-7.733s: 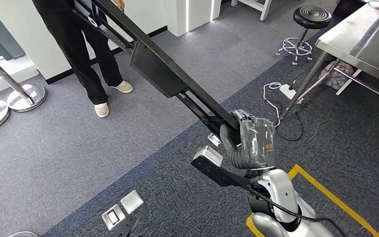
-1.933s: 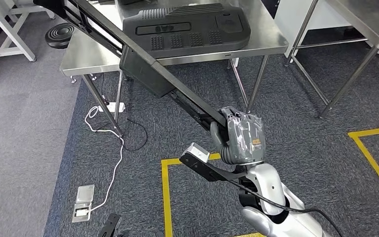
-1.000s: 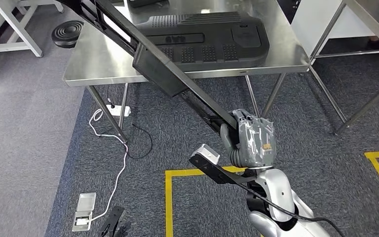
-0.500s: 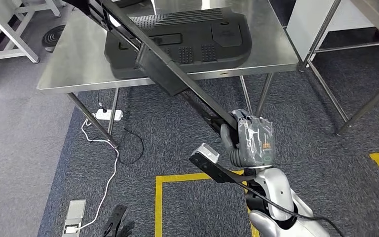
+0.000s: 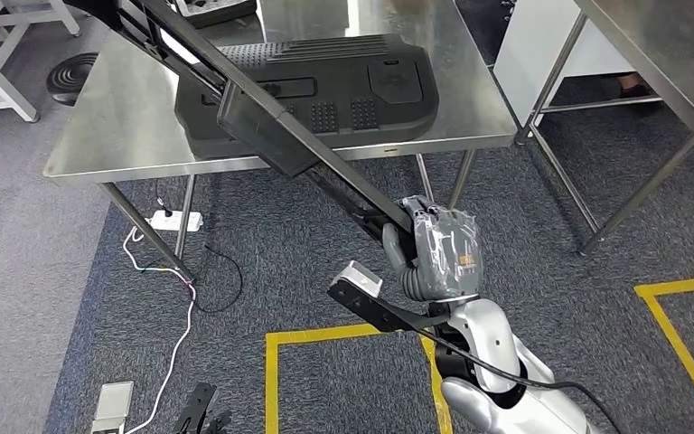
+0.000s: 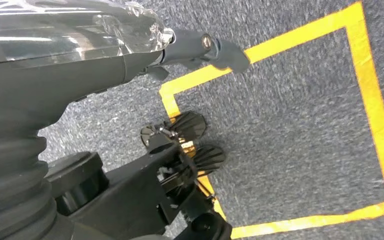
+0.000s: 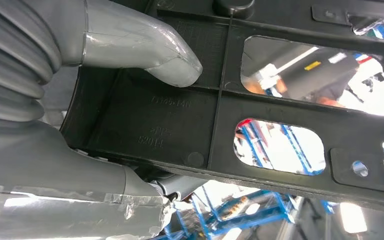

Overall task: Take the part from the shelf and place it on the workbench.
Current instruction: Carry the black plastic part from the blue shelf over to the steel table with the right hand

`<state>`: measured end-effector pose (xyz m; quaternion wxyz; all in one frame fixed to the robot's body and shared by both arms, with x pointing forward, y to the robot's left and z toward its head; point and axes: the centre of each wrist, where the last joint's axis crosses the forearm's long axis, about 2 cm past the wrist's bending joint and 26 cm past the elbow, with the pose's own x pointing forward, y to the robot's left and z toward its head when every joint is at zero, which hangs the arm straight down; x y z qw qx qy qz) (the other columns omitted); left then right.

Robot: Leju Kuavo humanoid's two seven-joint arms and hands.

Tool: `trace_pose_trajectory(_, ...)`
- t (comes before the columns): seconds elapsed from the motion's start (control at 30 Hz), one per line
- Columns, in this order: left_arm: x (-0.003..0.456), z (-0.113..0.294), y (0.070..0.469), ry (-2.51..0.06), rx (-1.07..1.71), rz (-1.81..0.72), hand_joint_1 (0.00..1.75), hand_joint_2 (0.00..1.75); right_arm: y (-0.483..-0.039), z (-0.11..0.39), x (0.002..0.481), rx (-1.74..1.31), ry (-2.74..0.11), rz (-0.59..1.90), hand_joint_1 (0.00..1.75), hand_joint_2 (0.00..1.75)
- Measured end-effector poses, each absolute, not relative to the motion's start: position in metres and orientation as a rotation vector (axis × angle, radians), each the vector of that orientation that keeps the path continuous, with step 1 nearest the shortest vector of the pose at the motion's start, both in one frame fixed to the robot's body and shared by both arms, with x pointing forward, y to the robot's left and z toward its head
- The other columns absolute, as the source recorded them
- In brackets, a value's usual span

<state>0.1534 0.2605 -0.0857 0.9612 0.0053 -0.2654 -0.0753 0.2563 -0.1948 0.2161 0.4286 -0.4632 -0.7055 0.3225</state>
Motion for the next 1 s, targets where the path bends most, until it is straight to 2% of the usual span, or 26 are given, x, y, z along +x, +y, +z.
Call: trace_pose_trajectory(1.0,0.1521,-0.086,0.2583,-0.536,0.011,-0.159,0.0,1.75,-0.1943,0.2173,0.2588,-1.144,-1.767,0.805,1.64,1.75)
